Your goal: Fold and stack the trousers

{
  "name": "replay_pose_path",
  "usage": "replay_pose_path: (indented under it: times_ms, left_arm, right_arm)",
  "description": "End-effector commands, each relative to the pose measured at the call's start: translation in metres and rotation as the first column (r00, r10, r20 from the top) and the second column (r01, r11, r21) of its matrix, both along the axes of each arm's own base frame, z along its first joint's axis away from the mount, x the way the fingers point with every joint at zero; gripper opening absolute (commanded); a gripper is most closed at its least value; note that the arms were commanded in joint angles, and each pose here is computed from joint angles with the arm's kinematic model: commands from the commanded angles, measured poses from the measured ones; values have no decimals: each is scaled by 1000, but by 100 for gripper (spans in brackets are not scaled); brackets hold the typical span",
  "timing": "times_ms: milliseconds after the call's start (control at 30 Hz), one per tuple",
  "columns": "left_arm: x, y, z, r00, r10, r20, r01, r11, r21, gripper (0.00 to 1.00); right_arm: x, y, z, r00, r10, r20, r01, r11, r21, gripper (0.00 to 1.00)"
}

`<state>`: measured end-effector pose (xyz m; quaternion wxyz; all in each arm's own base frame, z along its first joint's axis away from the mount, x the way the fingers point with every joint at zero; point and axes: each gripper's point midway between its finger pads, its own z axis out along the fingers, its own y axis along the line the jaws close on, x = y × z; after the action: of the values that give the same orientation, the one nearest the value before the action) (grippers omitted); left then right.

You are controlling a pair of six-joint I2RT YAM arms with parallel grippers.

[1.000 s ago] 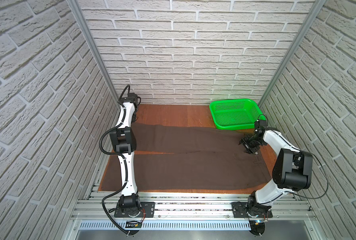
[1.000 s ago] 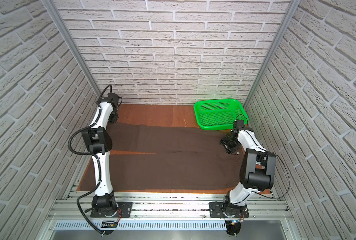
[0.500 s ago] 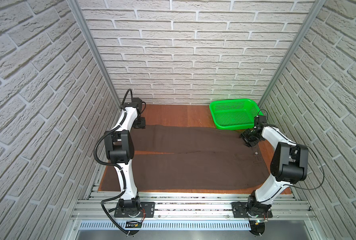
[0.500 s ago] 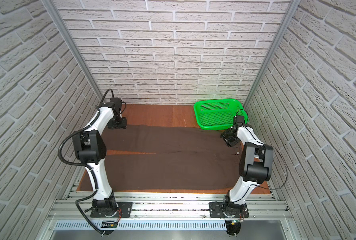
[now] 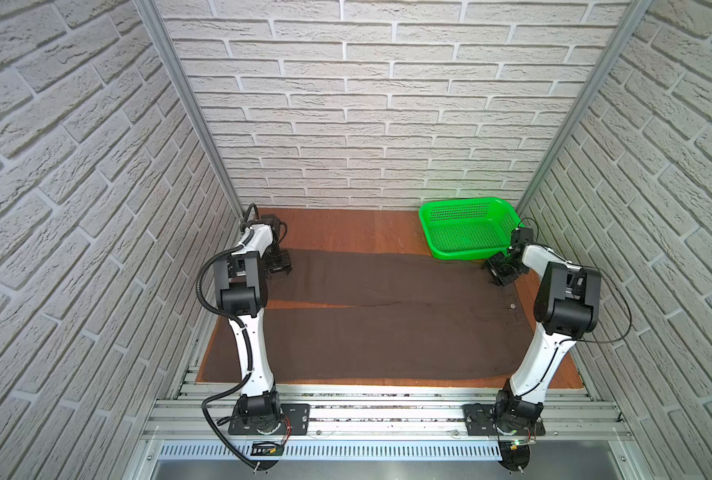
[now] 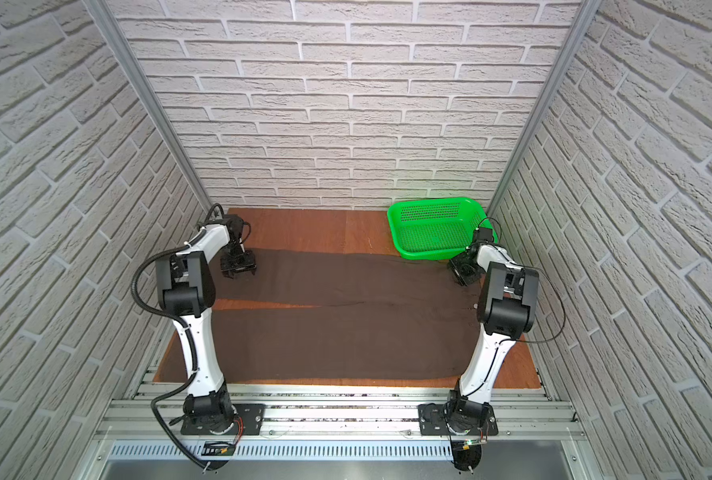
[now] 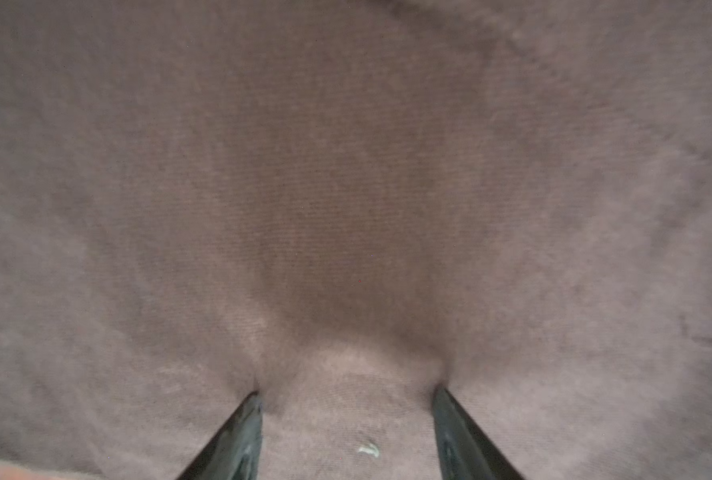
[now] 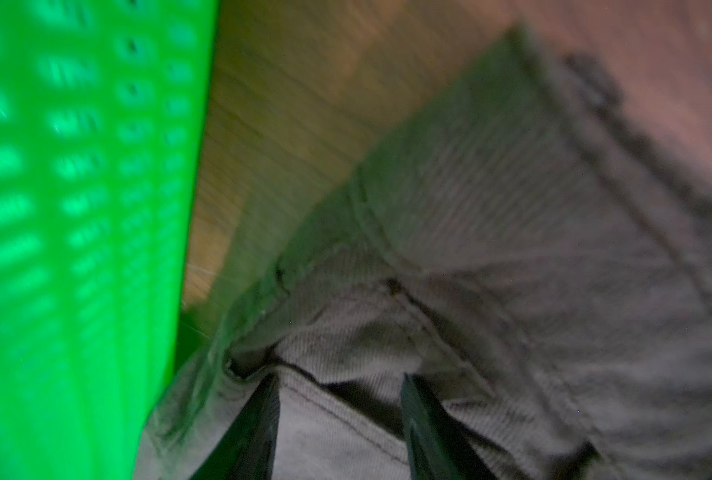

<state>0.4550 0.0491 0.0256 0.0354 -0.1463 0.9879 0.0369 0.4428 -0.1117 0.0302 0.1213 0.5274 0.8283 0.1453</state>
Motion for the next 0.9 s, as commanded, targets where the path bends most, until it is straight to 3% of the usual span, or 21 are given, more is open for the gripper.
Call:
replay_pose_path:
  times_ms: [0,467,867]
  left_arm:
    - [-3,8,-30,997,9,-80,-7,1000,23,65]
    - [21,8,-23,998,-3,-67,4,1000,5,66]
    - [0,20,5,999,14,-48,-14,1000,19,71]
  right_arm:
    - [13,-9,-9,1000,-31,4,31,999,-10,50]
    - [47,-16,9,997,-51,64,51,999,8,55]
    - [4,-30,92,992,-12,125,24,995,-94,57]
